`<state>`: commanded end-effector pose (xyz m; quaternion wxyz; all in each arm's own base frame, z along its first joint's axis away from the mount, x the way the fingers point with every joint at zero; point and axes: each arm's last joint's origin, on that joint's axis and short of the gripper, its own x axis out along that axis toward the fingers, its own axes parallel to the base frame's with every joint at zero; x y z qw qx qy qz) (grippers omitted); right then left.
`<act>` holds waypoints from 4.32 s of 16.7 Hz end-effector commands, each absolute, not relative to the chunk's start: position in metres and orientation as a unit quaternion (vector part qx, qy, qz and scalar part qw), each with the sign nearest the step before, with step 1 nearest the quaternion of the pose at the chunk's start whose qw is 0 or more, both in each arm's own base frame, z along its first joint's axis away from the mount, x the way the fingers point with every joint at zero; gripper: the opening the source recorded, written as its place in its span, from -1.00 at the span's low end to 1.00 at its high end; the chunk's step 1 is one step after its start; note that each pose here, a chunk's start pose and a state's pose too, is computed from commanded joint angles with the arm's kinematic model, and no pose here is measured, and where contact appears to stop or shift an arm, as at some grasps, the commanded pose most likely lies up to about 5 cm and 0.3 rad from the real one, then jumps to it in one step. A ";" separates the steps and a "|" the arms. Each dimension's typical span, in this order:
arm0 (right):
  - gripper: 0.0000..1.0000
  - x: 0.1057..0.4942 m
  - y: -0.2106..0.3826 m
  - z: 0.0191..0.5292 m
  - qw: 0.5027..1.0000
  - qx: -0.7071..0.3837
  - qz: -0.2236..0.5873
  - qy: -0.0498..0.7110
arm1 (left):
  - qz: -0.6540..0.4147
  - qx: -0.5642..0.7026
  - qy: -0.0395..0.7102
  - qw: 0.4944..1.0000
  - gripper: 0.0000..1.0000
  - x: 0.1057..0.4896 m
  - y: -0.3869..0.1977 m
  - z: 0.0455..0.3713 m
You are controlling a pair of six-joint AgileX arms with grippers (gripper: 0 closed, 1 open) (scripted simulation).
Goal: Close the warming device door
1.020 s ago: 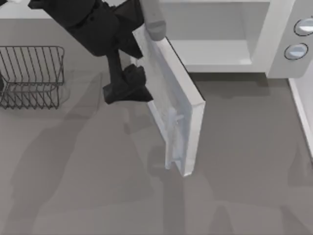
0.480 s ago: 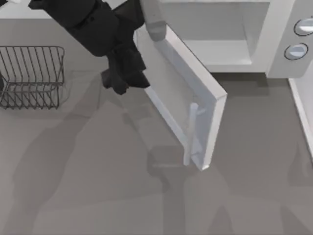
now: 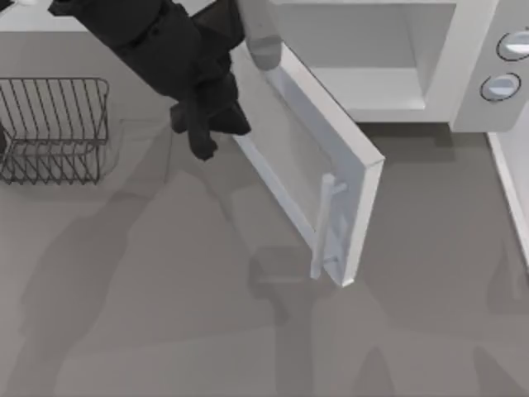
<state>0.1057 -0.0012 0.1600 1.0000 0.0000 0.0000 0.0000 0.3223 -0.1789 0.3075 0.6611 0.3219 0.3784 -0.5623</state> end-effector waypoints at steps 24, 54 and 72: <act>1.00 0.106 -0.001 0.160 1.000 0.000 0.000 0.000 | -0.561 0.320 0.379 0.663 -1.00 0.322 -0.216 0.308; 1.00 0.106 -0.001 0.160 1.000 0.000 0.000 0.000 | -0.559 0.402 0.381 0.616 -1.00 0.296 -0.306 0.280; 1.00 0.106 -0.001 0.160 1.000 0.000 0.000 0.000 | -0.563 0.315 0.410 0.645 -1.00 0.314 -0.280 0.300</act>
